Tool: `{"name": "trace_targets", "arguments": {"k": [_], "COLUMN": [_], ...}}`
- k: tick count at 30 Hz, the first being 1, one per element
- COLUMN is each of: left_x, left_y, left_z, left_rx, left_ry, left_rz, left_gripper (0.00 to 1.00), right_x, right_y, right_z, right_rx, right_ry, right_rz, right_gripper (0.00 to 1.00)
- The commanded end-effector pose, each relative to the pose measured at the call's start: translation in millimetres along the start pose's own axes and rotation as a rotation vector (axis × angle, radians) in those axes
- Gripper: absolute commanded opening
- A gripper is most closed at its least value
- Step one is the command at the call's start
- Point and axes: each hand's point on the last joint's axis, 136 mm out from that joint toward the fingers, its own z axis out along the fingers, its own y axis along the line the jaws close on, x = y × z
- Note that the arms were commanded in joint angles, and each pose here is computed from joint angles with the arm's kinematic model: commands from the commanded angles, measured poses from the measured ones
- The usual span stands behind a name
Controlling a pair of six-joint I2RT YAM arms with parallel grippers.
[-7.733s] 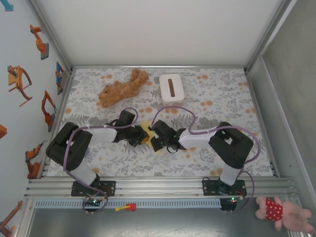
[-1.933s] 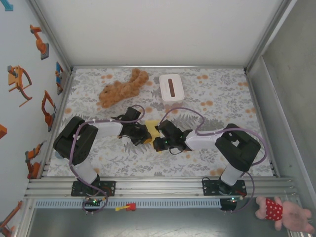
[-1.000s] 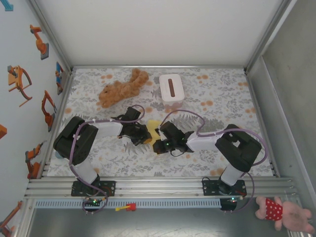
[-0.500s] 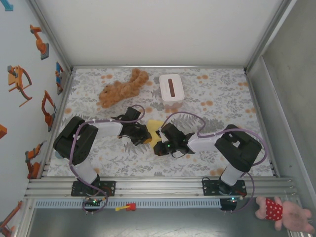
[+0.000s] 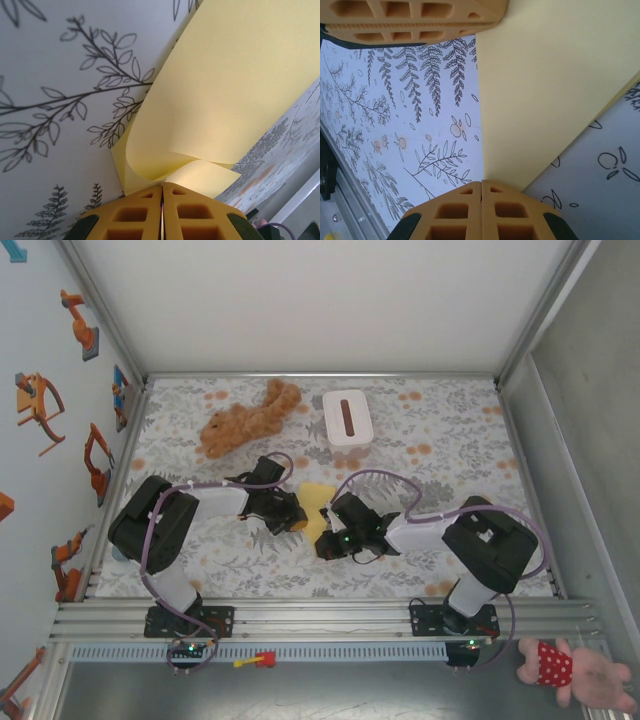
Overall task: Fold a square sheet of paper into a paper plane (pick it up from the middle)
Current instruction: Third fold the triangle at the center of the table.
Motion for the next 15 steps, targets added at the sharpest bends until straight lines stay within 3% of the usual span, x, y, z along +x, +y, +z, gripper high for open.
{"name": "trace_targets", "arguments": {"k": [1, 7, 11, 15], "left_x": [-2.9, -3.5, -3.4, -4.0], "left_y": [27.5, 24.4, 17.7, 8.4], "left_z": [6.9, 6.2, 6.6, 7.7], "left_rx": [-0.099, -0.089, -0.061, -0.025], "left_ry": [-0.006, -0.009, -0.008, -0.011], "left_rz": [-0.036, -0.032, -0.039, -0.049], "left_gripper": [0.08, 0.08, 0.08, 0.08], "right_x": [13.3, -12.6, -38.4, -49.2], "right_y": [-13.4, 6.4, 9.0, 5.1], "right_z": [-1.3, -15.6, -35.4, -33.6], "right_rx": [0.050, 0.018, 0.079, 0.113], "right_ry": [0.041, -0.066, -0.193, -0.228], "right_rz": [0.034, 0.006, -0.009, 0.018], "right_gripper": [0.00, 0.00, 0.00, 0.00]}}
